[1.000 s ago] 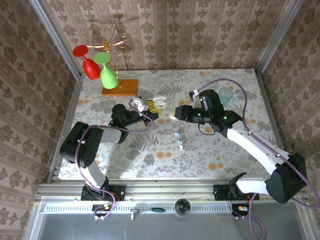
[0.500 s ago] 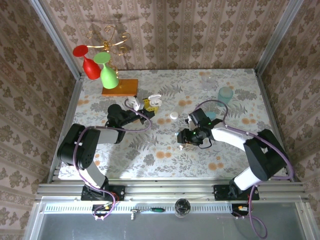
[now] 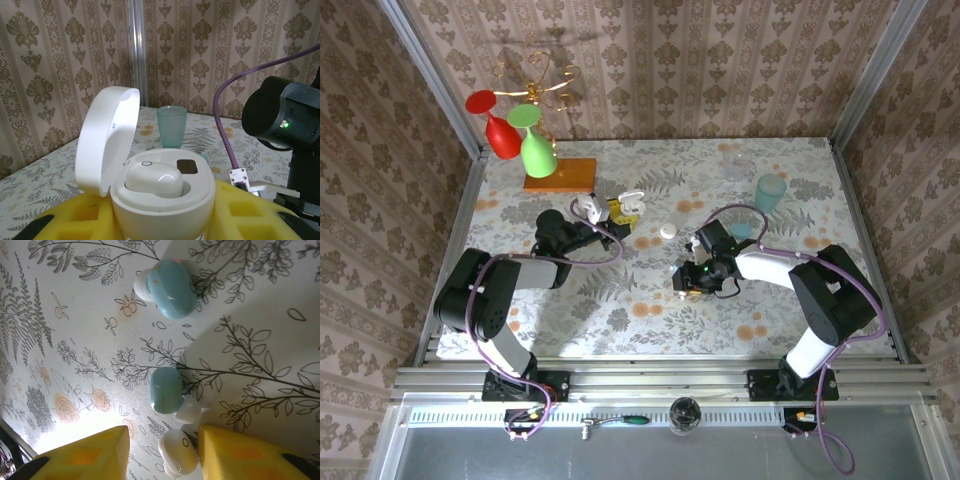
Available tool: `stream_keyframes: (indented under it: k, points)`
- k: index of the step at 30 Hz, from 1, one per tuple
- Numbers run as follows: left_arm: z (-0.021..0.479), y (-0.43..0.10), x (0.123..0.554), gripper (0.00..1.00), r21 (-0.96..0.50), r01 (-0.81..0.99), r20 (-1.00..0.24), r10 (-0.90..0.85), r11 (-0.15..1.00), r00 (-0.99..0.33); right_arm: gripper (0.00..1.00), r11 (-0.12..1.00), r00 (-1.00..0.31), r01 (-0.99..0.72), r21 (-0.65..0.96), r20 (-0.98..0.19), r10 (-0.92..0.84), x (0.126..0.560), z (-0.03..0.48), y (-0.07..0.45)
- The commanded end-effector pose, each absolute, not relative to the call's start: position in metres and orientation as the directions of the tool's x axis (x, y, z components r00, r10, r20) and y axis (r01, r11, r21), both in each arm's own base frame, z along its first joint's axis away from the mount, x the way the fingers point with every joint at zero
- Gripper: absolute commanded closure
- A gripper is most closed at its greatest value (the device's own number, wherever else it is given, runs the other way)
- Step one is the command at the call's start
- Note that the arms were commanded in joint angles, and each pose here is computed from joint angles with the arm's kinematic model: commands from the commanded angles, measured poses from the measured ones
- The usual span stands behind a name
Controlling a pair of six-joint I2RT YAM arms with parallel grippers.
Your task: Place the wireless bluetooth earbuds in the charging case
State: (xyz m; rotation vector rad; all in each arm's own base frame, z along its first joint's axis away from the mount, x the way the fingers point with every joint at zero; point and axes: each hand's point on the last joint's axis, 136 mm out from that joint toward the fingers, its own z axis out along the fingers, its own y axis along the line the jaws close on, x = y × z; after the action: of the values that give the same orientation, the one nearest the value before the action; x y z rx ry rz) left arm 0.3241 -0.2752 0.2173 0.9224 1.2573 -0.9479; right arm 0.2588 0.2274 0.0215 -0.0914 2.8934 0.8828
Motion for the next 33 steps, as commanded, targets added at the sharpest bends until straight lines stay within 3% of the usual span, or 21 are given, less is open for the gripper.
stream_keyframes:
  k: [1,18,33]
  points:
    - [0.236,-0.276,0.317,0.73,0.104,0.941,-0.986,-0.088,0.321,0.139,0.62,0.816,-0.996,-0.089,0.571,-0.076,-0.056,0.242,0.013,0.229]
    - [0.233,-0.275,0.318,0.73,0.100,0.942,-0.987,-0.084,0.320,0.134,0.76,0.873,-0.998,-0.064,0.484,-0.012,-0.067,0.236,-0.006,0.216]
    - [0.216,-0.278,0.312,0.73,0.079,0.951,-0.993,-0.063,0.300,0.103,0.81,0.912,-0.930,-0.208,0.354,-0.361,-0.072,0.273,0.086,0.194]
